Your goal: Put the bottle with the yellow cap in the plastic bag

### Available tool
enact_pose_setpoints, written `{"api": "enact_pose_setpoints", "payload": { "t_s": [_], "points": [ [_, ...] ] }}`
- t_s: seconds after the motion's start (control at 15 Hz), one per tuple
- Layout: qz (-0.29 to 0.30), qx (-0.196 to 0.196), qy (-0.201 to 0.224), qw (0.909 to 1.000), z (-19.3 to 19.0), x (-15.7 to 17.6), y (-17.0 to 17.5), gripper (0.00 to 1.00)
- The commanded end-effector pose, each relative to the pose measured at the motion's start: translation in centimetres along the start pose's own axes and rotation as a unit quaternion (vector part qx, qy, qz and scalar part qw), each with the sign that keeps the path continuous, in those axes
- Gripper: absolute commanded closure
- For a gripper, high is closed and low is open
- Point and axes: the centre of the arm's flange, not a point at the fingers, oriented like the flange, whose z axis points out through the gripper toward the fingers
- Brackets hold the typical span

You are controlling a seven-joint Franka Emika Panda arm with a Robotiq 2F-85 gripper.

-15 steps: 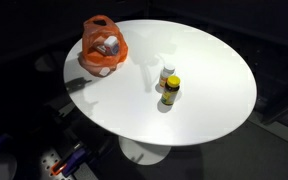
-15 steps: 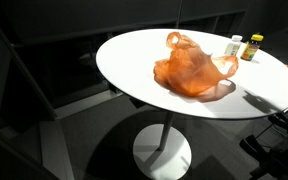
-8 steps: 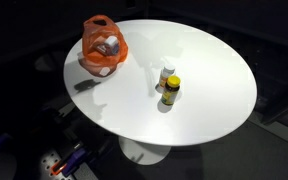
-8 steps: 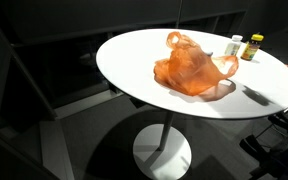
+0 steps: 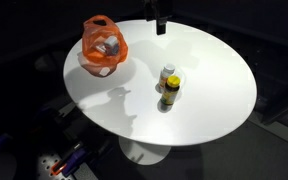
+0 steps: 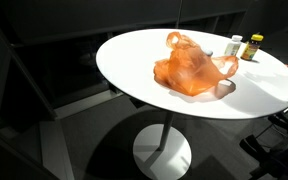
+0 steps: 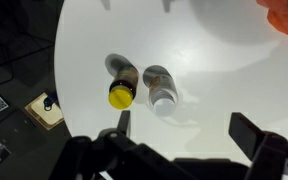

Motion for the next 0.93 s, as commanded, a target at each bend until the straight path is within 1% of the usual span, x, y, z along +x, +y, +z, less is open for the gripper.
{"api": "enact_pose_setpoints", "payload": {
  "t_s": [0.0,0.27,0.47,0.67,0.87],
  "points": [
    [0.037,-0.016,0.005,0.9992,4.3,3.3,1.8,0.00],
    [0.067,-0.028,0.002,0.9973,8.6,4.8,4.3,0.00],
    [0.082,-0.044,0.013,0.9956,10.9,5.4,5.8,0.00],
    [0.096,-0.058,0.019,0.9935,12.7,5.8,7.0,0.00],
    [0.106,-0.059,0.003,0.9927,13.6,5.4,7.5,0.00]
  ]
}}
